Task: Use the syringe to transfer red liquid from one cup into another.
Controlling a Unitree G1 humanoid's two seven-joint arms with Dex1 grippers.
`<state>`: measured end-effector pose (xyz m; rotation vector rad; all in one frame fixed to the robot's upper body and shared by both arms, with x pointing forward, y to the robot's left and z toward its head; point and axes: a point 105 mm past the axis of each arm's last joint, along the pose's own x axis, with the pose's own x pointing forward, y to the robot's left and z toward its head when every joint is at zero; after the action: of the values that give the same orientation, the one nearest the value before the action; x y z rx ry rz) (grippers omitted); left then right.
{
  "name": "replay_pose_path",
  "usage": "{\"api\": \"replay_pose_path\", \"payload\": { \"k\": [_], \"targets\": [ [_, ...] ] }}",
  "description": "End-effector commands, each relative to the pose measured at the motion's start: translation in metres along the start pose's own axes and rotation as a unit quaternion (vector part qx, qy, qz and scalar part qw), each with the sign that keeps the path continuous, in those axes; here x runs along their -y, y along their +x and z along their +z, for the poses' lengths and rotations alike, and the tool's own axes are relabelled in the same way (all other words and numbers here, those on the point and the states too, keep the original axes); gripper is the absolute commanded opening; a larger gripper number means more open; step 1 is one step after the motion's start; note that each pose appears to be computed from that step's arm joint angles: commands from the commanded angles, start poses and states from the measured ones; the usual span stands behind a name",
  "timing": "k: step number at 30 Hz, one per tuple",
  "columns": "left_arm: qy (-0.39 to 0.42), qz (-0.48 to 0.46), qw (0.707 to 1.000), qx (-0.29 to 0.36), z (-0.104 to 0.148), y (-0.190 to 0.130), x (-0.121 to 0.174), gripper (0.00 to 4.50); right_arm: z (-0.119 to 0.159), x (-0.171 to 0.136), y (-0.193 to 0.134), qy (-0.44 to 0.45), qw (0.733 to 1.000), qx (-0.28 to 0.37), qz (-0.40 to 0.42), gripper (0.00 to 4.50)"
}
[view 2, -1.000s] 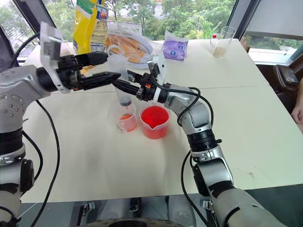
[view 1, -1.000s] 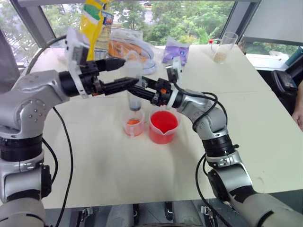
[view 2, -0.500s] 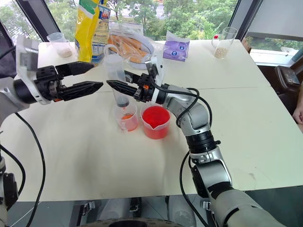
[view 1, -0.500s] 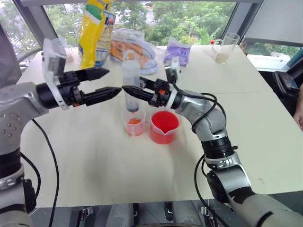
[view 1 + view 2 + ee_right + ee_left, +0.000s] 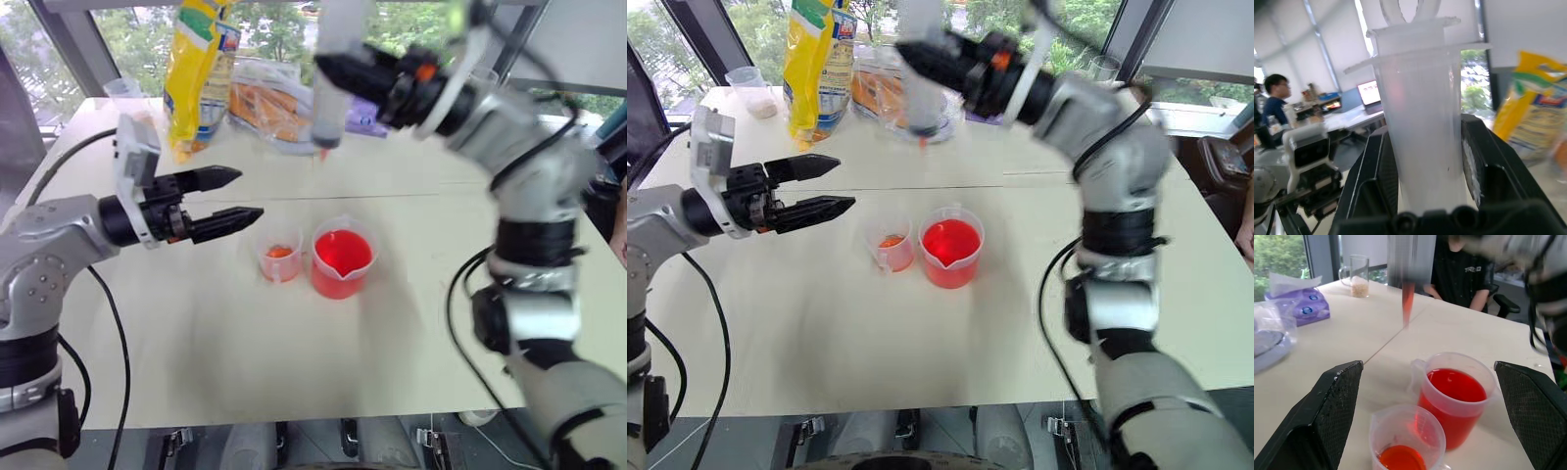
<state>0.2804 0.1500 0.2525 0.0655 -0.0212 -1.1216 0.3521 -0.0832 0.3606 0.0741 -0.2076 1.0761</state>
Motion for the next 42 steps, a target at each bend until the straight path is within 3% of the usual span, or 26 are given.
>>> {"api": "replay_pose_path", "payload": {
  "k": [1,4,10,16,21,28,34,38,42],
  "targets": [
    [0.024,-0.033,0.999,0.007,0.001,0.005,0.015,4.43,-0.007,0.039,-0.03,0.068,0.986,-0.097,-0.12,1.41],
    [0.02,-0.045,0.999,0.015,-0.002,0.007,0.02,4.43,-0.03,0.06,-0.058,0.113,0.951,-0.201,-0.208,1.41],
    [0.018,-0.06,0.998,0.021,-0.003,0.011,0.027,4.43,-0.087,0.075,-0.102,0.185,0.886,-0.309,-0.293,1.41],
    [0.019,-0.061,0.998,0.017,-0.002,0.013,0.028,4.43,-0.141,0.078,-0.133,0.241,0.826,-0.368,-0.352,1.41],
    [0.017,-0.063,0.998,0.018,0.003,0.011,0.029,4.43,-0.173,0.07,-0.144,0.261,0.797,-0.402,-0.366,1.41],
    [0.013,-0.07,0.997,0.008,-0.001,0.013,0.034,4.43,-0.194,0.066,-0.149,0.264,0.788,-0.415,-0.371,1.41],
    [0.01,-0.072,0.997,-0.004,-0.004,0.011,0.037,4.5,-0.187,0.063,-0.145,0.252,0.801,-0.407,-0.36,4.42],
    [0.008,-0.072,0.997,-0.01,-0.005,0.009,0.036,4.5,-0.168,0.064,-0.143,0.202,0.823,-0.4,-0.349,4.47],
    [0.005,-0.073,0.997,-0.008,0.001,0.002,0.035,4.5,-0.124,0.049,-0.137,0.061,0.878,-0.391,-0.27,4.47]
  ]
}}
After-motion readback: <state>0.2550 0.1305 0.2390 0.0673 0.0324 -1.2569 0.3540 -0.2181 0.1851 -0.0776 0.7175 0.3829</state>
